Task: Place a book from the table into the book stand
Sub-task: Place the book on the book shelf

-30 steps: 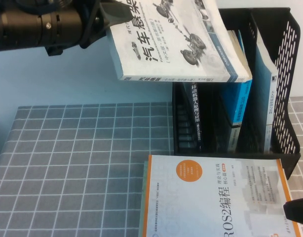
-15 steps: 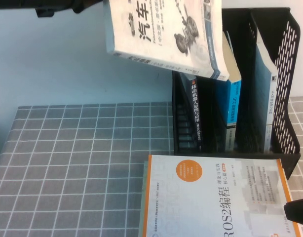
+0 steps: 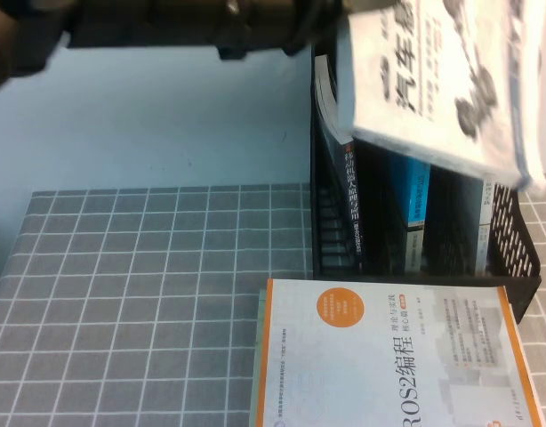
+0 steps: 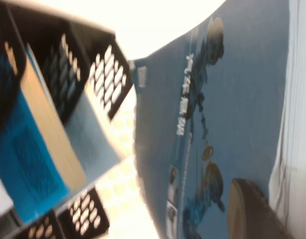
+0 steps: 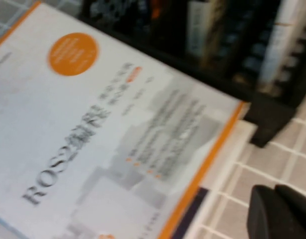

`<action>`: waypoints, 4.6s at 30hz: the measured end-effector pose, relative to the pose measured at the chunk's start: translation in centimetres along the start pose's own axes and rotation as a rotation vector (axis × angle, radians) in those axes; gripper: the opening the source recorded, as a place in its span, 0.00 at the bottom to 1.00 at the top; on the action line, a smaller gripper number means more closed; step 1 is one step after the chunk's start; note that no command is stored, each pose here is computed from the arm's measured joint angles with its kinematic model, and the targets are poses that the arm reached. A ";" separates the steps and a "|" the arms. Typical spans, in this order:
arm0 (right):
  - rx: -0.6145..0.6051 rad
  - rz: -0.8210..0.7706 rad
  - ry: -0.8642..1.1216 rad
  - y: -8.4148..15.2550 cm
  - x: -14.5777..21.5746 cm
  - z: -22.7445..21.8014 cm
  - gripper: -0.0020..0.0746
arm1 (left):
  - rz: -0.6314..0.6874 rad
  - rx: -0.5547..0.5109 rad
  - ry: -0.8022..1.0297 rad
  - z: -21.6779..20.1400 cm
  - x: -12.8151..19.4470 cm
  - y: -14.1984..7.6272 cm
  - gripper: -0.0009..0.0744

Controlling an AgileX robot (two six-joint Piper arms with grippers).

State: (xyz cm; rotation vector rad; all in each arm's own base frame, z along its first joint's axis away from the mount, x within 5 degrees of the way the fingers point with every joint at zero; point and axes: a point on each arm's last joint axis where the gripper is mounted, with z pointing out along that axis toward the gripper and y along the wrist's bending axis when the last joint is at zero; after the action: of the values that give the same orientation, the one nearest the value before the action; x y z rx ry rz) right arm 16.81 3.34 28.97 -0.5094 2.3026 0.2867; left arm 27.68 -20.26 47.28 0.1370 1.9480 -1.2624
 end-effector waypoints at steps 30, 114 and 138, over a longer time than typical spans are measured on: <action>0.513 0.101 -0.001 -3.3 -3.2 -7.0 0.02 | -0.067 -0.206 0.072 10.1 2.5 4.1 0.16; -0.236 0.515 -0.425 -14.8 -12.8 17.6 0.02 | 0.038 -0.197 0.113 12.2 4.7 1.1 0.16; -0.266 0.471 -0.264 -14.6 -10.9 19.4 0.02 | 0.085 -0.197 0.009 10.8 3.1 0.2 0.16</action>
State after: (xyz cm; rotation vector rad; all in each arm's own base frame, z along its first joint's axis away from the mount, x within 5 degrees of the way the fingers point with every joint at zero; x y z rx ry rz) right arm 42.43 0.07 22.55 -0.0391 2.1078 0.8442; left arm 31.68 -29.86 43.04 0.1244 2.0397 -1.0103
